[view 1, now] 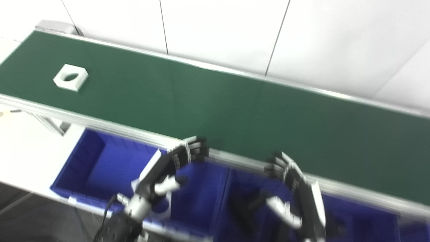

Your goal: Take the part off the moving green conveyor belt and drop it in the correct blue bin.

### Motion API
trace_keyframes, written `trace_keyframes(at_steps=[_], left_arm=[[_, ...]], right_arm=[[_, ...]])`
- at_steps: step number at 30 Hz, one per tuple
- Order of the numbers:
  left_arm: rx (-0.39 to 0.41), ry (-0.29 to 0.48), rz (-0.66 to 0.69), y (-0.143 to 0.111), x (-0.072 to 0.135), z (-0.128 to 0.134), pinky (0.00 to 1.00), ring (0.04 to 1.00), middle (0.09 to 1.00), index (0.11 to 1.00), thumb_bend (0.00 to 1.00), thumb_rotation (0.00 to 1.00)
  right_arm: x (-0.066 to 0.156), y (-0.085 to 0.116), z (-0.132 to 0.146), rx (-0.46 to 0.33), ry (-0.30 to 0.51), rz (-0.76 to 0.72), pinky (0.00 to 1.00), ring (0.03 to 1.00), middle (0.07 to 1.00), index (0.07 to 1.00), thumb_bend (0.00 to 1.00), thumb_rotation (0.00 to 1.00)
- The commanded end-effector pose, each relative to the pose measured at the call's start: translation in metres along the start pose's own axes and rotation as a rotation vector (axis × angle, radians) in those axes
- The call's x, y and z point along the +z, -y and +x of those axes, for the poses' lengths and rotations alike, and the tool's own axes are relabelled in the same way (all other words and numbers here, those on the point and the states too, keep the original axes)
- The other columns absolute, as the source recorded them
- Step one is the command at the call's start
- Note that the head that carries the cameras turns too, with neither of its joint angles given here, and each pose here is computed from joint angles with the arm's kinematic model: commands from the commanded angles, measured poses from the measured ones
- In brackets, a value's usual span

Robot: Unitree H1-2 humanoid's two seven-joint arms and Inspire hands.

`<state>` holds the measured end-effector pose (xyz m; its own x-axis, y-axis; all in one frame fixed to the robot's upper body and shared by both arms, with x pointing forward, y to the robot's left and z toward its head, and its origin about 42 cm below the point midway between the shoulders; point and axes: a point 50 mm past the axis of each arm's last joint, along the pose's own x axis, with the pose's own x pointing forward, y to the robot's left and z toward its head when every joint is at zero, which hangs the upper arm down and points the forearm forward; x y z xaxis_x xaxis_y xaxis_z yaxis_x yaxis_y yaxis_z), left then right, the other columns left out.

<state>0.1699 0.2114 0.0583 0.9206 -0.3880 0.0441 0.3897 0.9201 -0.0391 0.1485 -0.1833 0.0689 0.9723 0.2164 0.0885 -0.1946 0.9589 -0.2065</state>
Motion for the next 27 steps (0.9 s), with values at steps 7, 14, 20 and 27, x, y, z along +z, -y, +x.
trace_keyframes(at_steps=[7, 14, 20, 27], left_arm=[[-0.021, 0.064, 0.032, -0.009, 0.011, 0.006, 0.69, 0.733, 0.760, 0.797, 0.95, 0.65], [-0.027, 0.059, 0.031, -0.011, 0.008, 0.008, 0.69, 0.729, 0.753, 0.789, 0.95, 0.61], [-0.031, 0.061, 0.034, -0.011, 0.007, 0.009, 0.68, 0.725, 0.750, 0.785, 0.95, 0.60], [-0.022, 0.055, 0.035, -0.011, 0.007, 0.009, 0.68, 0.727, 0.750, 0.783, 0.97, 0.60]], right_arm=[[0.002, 0.000, 0.004, -0.010, 0.087, 0.006, 0.62, 0.700, 0.763, 0.836, 0.57, 0.59], [-0.002, 0.000, 0.005, -0.003, 0.068, -0.002, 0.62, 0.697, 0.763, 0.841, 0.56, 0.59], [-0.004, 0.000, 0.005, -0.004, 0.064, 0.010, 0.62, 0.691, 0.756, 0.840, 0.55, 0.57], [-0.003, 0.000, 0.006, -0.003, 0.065, 0.007, 0.61, 0.690, 0.757, 0.838, 0.54, 0.56]])
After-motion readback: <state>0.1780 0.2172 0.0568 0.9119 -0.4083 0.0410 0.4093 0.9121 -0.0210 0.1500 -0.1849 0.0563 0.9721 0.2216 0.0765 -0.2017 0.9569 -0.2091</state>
